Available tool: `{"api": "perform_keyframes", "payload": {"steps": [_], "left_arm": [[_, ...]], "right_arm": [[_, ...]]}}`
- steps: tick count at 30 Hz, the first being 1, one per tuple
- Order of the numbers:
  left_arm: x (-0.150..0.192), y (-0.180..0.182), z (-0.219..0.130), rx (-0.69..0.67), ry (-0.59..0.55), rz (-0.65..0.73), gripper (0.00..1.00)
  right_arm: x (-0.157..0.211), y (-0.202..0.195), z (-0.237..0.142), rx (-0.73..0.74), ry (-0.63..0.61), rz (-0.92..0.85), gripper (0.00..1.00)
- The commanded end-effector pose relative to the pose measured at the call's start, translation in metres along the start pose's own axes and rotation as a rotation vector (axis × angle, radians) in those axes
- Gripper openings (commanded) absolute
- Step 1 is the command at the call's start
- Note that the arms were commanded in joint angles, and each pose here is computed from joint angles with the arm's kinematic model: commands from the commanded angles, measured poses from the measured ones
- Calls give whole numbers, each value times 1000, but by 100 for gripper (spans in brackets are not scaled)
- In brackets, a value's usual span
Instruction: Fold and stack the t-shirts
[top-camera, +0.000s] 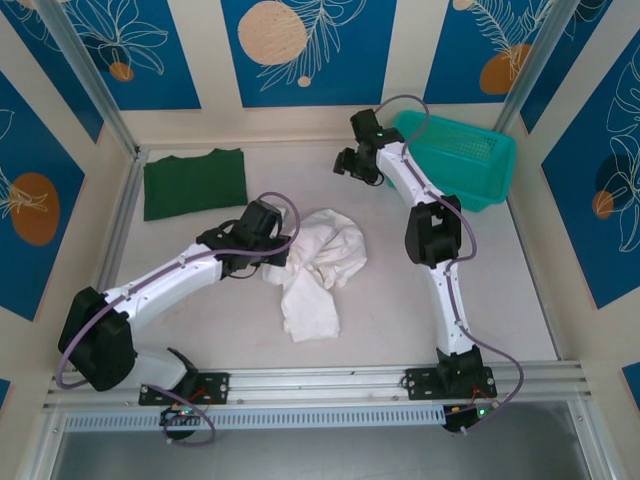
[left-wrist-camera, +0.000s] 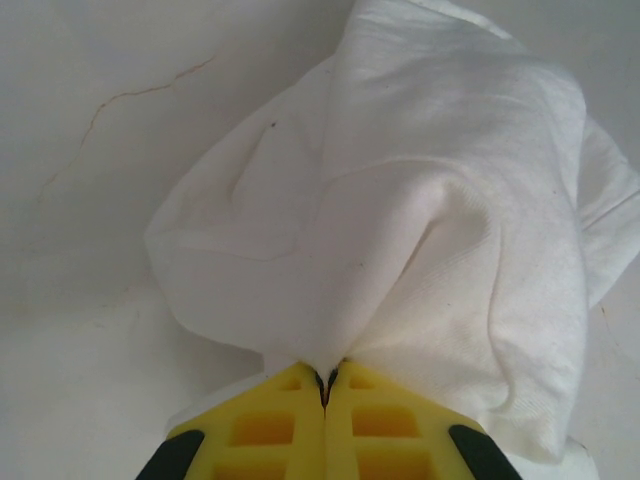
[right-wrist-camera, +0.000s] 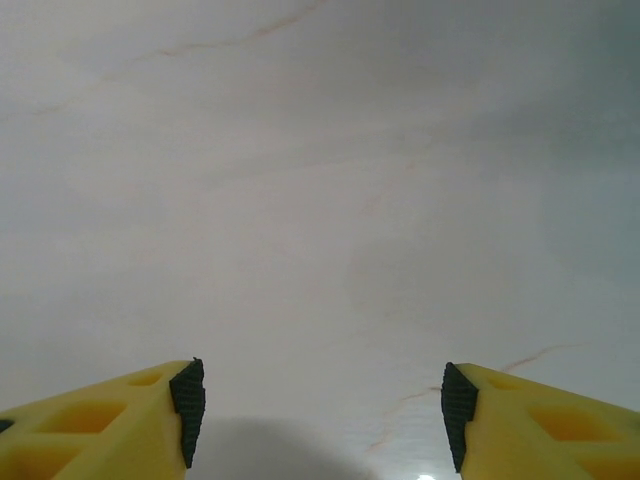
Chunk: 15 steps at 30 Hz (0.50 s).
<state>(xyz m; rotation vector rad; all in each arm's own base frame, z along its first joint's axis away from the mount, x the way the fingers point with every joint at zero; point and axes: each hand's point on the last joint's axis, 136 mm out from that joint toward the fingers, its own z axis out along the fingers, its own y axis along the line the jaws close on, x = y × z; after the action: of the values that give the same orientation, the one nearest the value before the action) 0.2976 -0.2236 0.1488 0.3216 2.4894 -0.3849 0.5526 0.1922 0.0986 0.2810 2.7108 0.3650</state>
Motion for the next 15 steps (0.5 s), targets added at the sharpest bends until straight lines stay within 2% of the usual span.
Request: {"api": "perform_keyframes", "payload": {"steps": [1,9,15], "left_arm": [[-4,6,-10,2,-35,-39,0],[-6,15,-12,-9,-61,-72,0],[-12,11,-8,4,-63,-76,0]], "right_arm": [[-8,-41,-20,94,5,-14,66],[-15,-125,-45,162,-27,63,66],[-10,-164,-71,217,-39,105,67]]}}
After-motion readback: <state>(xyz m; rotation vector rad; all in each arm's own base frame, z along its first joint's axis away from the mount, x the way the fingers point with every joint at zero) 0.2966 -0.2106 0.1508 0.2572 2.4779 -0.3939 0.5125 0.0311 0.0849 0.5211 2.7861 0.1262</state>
